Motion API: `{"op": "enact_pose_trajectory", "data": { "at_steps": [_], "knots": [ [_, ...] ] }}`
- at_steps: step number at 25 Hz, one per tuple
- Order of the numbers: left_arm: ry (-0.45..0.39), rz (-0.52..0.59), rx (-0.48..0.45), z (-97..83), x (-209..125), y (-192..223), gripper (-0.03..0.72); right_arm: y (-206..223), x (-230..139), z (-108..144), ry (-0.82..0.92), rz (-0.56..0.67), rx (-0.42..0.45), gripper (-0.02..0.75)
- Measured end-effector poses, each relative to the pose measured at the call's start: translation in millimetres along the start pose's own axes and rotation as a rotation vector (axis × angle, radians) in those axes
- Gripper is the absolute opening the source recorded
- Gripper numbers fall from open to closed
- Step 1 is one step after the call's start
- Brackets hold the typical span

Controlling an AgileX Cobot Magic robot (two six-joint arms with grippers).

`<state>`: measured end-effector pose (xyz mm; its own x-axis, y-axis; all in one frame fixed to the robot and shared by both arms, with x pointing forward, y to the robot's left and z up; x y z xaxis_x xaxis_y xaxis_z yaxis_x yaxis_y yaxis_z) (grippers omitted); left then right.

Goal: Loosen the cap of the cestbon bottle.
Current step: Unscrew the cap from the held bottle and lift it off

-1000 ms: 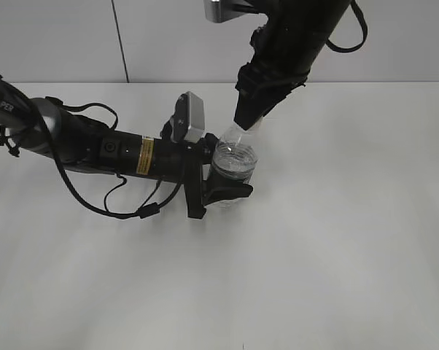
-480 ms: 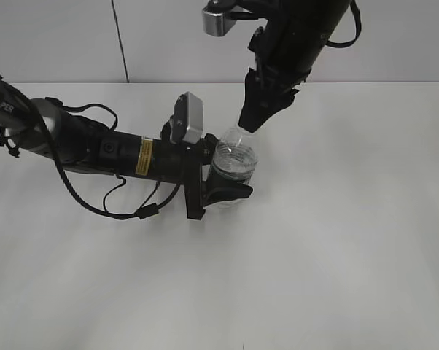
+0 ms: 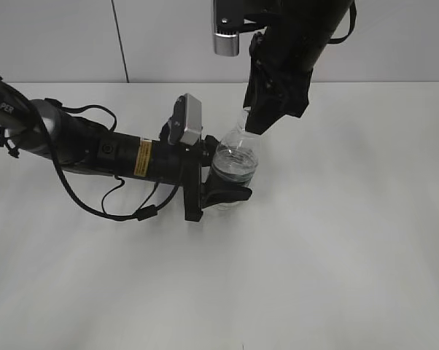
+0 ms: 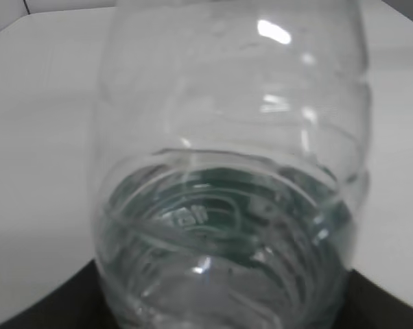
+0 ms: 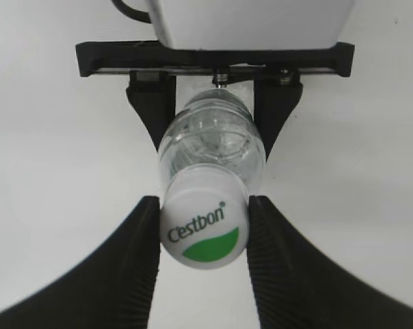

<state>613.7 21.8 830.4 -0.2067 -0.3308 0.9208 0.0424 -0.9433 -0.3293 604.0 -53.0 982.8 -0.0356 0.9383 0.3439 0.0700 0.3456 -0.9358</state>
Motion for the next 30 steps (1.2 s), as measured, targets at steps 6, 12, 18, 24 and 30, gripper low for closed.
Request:
{"op": "enact_pose_trajectory", "data": {
  "at_steps": [6, 12, 18, 24, 30],
  "knots": [
    [0.0, 0.0, 0.0, 0.0, -0.1, -0.2, 0.411, 0.0, 0.0, -0.1, -0.086, 0.0, -0.001, 0.298],
    [0.0, -0.002, -0.001, 0.0, 0.2, -0.4, 0.411, 0.0, 0.5, -0.1, -0.093, -0.003, -0.001, 0.302],
    [-0.01, -0.072, -0.018, -2.6, 10.7, -0.5, 0.411, 0.8, 0.5, -0.4, -0.096, -0.004, -0.001, 0.402],
    [-0.01, -0.084, -0.025, -3.7, 12.7, -0.7, 0.411, 0.8, 1.2, -0.6, -0.094, -0.009, -0.003, 0.453],
    [-0.009, -0.086, -0.026, -3.8, 13.0, -0.7, 0.411, -0.5, 3.4, 0.8, -0.076, -0.023, 0.002, 0.477]
  ]
}}
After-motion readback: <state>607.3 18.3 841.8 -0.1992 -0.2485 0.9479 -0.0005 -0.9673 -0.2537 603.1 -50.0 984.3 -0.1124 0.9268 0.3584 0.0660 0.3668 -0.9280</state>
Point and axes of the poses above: a point on each arm's last joint axis where the gripper is mounted, y pointing out along that axis toward the gripper, z along the wrist's bending axis when the last joint is at zero, x = y × z, the point moved 6 cm from there along y, pointing out along that axis toward the gripper, and after that the axes turned 8 degrees about y, right-handed, at the moved point
